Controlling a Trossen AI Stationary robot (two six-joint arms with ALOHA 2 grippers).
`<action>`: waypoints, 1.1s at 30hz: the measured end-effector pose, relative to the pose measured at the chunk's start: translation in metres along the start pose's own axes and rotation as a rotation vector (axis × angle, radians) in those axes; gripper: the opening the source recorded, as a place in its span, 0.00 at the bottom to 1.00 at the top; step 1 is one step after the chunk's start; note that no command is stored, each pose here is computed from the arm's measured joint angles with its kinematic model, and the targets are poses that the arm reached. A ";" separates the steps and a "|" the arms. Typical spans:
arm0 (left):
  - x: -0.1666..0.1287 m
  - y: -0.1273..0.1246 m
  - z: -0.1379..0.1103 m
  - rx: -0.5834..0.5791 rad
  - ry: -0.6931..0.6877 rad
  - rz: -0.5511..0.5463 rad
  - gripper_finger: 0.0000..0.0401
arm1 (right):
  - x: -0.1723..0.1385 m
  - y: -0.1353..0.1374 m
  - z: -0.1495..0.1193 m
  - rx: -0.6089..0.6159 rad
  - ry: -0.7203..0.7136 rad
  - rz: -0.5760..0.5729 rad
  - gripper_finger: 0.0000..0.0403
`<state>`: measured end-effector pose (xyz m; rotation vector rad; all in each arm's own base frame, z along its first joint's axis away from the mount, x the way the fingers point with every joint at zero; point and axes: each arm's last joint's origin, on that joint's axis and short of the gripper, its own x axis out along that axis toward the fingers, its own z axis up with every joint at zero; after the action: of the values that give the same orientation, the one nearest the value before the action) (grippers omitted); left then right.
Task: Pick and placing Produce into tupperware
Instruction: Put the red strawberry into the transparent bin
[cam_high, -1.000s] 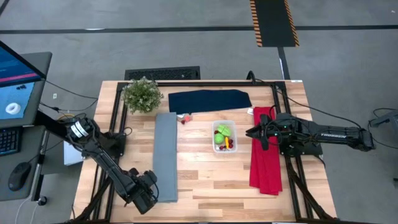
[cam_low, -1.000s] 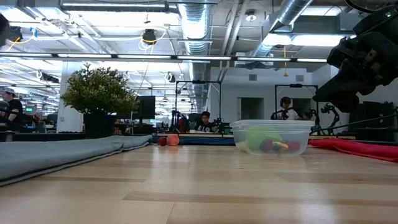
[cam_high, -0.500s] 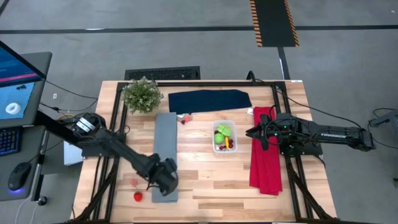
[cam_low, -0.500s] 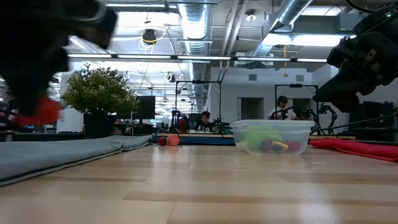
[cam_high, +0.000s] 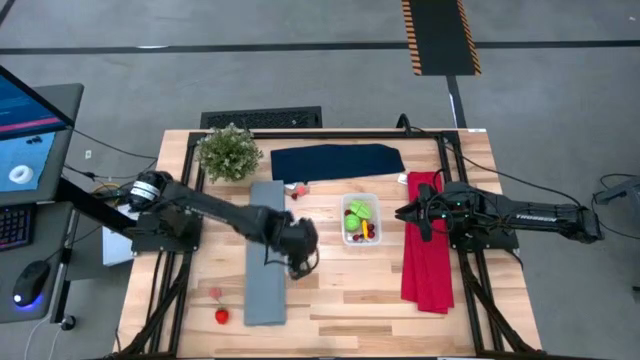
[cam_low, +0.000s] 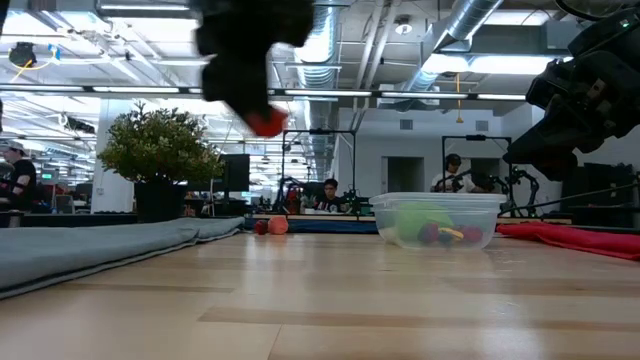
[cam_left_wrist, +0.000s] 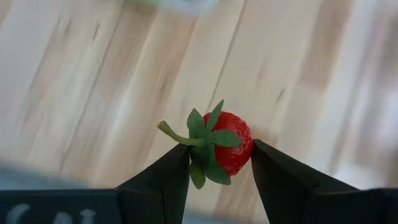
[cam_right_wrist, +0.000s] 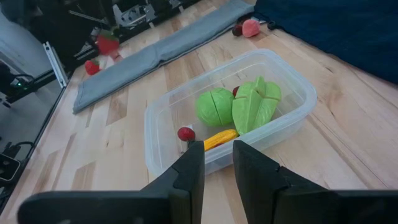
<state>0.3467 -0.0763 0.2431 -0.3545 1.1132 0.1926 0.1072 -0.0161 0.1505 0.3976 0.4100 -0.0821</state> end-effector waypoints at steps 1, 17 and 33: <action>-0.002 0.002 0.008 0.004 -0.026 -0.031 0.39 | 0.000 0.000 0.000 0.000 0.000 0.000 0.27; -0.010 0.046 0.071 -0.007 -0.340 -0.242 0.39 | 0.000 0.000 0.000 0.000 0.000 0.000 0.27; 0.049 0.061 0.097 -0.005 -0.325 -0.302 0.39 | 0.000 0.000 0.000 0.000 0.000 0.000 0.27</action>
<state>0.4292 0.0155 0.2259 -0.4729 0.7282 -0.0155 0.1072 -0.0161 0.1505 0.3974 0.4100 -0.0820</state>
